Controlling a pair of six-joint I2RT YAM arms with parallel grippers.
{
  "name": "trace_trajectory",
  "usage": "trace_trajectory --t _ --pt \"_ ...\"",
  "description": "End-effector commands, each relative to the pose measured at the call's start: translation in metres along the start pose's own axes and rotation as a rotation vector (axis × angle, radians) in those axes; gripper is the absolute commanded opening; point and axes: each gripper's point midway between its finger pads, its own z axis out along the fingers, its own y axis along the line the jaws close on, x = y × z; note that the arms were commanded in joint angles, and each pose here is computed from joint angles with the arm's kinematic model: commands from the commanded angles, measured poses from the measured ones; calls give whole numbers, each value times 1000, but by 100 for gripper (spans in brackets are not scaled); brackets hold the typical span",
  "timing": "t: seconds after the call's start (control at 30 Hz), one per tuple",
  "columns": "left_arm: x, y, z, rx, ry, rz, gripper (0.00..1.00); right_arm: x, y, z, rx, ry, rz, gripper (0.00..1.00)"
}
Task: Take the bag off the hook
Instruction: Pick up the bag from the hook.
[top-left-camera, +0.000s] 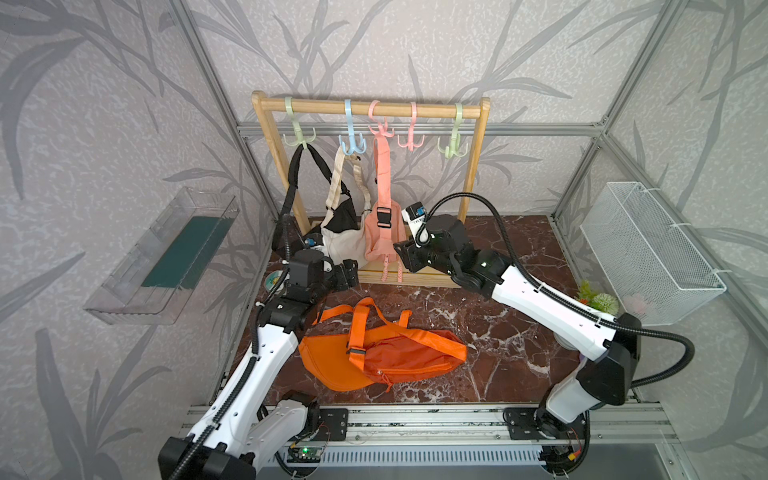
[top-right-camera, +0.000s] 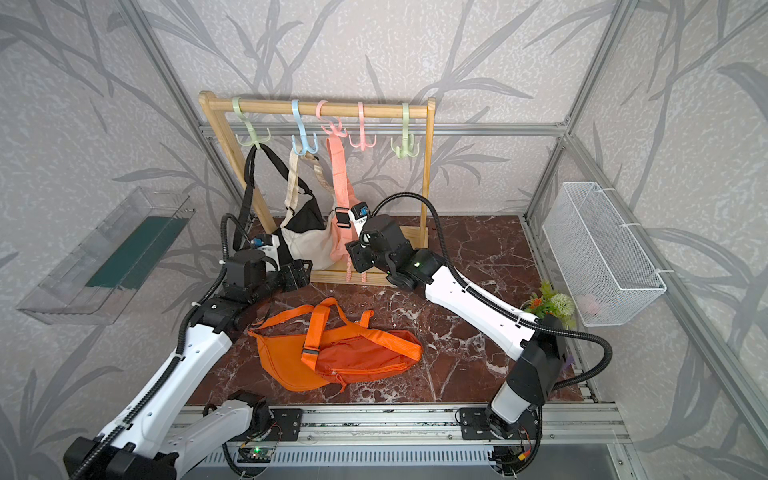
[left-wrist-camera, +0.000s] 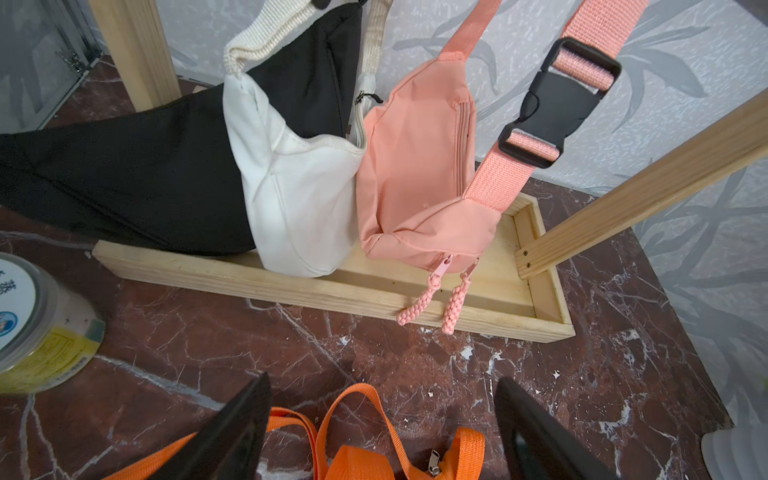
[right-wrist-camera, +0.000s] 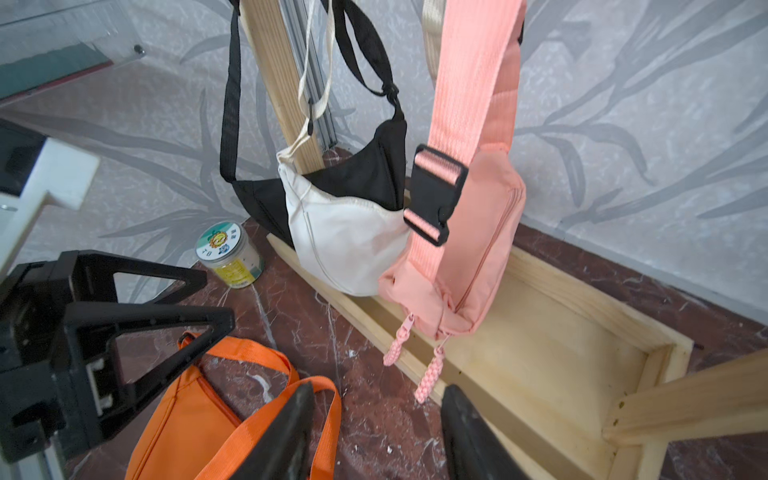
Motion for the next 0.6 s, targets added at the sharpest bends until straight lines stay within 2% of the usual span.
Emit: trace_trajectory --t 0.0,0.33,0.57 --pt "-27 -11 -1 33 -70 19 86 -24 -5 9 36 -79 -54 52" --pt "-43 -23 23 58 -84 35 84 -44 -16 55 65 -152 -53 53" --pt "-42 -33 30 80 -69 49 84 -66 -25 87 112 -223 -16 55"
